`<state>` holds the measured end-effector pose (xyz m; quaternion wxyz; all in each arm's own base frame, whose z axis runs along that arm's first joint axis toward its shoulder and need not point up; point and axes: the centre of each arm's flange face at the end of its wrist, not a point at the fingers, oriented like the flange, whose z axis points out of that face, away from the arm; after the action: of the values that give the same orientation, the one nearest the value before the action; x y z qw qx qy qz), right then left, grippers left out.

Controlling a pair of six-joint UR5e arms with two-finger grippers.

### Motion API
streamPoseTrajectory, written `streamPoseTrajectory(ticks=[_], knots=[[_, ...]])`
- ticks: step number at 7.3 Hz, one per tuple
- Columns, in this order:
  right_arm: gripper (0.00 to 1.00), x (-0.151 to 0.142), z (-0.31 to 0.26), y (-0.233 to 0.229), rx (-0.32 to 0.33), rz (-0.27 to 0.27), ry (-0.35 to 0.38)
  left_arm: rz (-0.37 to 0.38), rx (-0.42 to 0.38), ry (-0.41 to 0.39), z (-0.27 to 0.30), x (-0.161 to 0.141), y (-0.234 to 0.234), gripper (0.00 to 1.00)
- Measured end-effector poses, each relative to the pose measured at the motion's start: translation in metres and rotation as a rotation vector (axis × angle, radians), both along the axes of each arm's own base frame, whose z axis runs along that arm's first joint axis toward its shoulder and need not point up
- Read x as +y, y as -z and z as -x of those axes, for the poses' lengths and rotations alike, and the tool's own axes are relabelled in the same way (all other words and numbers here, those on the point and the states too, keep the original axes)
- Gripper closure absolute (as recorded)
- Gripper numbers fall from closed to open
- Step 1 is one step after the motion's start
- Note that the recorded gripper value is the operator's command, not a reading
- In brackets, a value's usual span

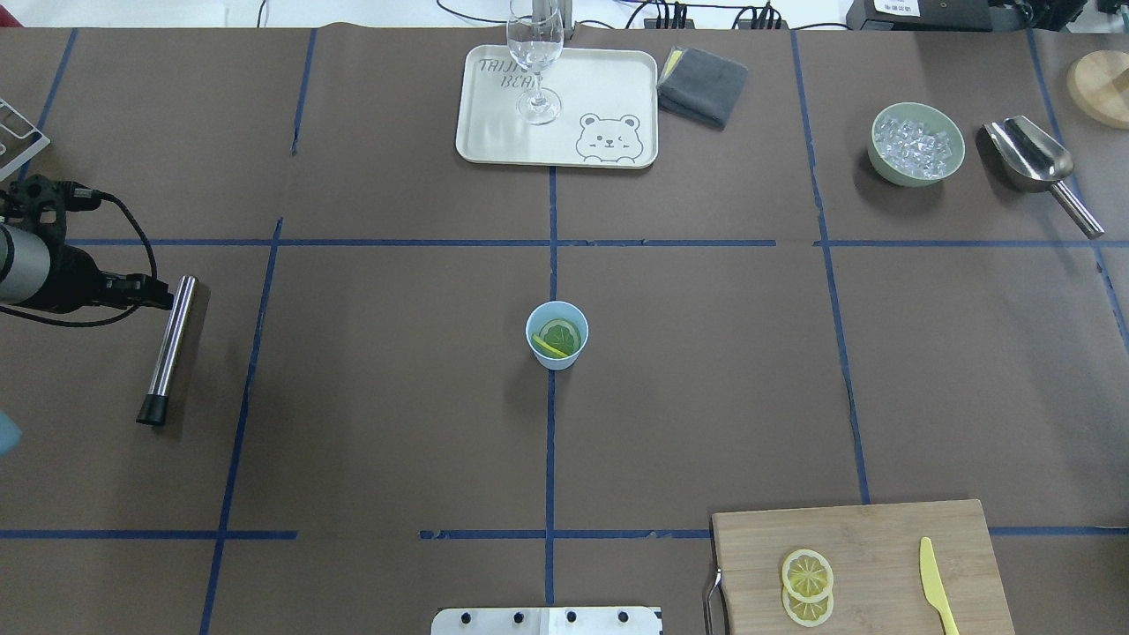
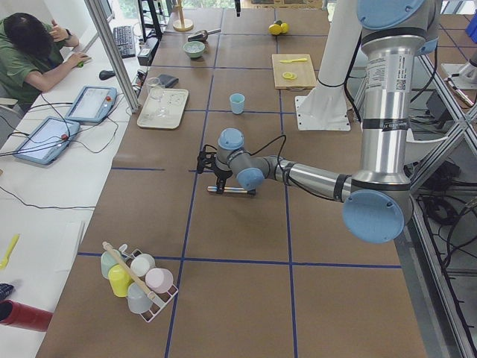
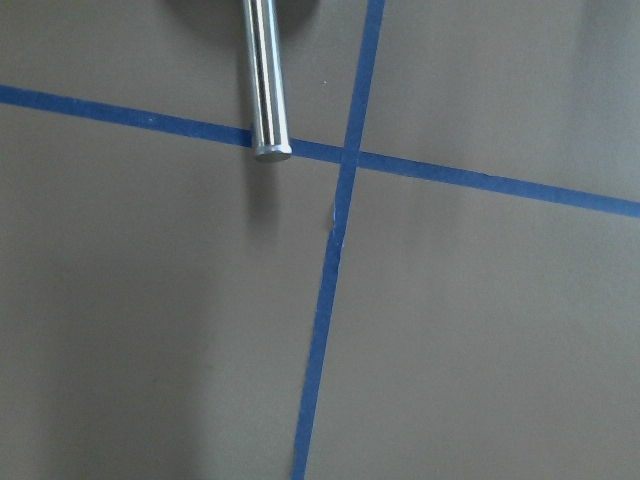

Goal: Squeeze lemon into cup
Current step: 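Move the left gripper down over the steel muddler rod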

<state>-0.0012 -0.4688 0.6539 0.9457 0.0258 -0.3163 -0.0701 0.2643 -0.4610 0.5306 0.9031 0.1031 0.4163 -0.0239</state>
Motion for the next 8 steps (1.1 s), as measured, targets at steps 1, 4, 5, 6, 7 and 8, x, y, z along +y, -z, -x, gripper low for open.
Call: streamPoseTrajectory(ticks=[1, 4, 5, 6, 7, 8], knots=[[0.00, 0.000, 0.000, 0.001, 0.000, -0.002, 0.000, 0.000, -0.012, -0.006, -0.010, -0.002, -0.005, 0.33], [0.00, 0.000, -0.001, 0.001, 0.000, -0.003, -0.001, 0.002, -0.029, -0.027, -0.031, -0.004, -0.011, 0.33], [0.00, 0.000, -0.001, 0.001, 0.000, -0.003, -0.001, 0.002, -0.029, -0.037, -0.037, -0.003, -0.012, 0.34], [0.00, 0.000, -0.001, 0.001, -0.001, -0.004, -0.001, 0.000, -0.028, -0.045, -0.042, -0.002, -0.010, 0.40], [0.00, -0.001, -0.001, 0.001, -0.001, -0.005, 0.000, -0.001, -0.029, -0.048, -0.045, -0.001, -0.010, 0.49], [0.00, -0.001, -0.001, 0.002, -0.001, -0.005, 0.000, -0.004, -0.035, -0.044, -0.046, -0.002, -0.011, 0.67]])
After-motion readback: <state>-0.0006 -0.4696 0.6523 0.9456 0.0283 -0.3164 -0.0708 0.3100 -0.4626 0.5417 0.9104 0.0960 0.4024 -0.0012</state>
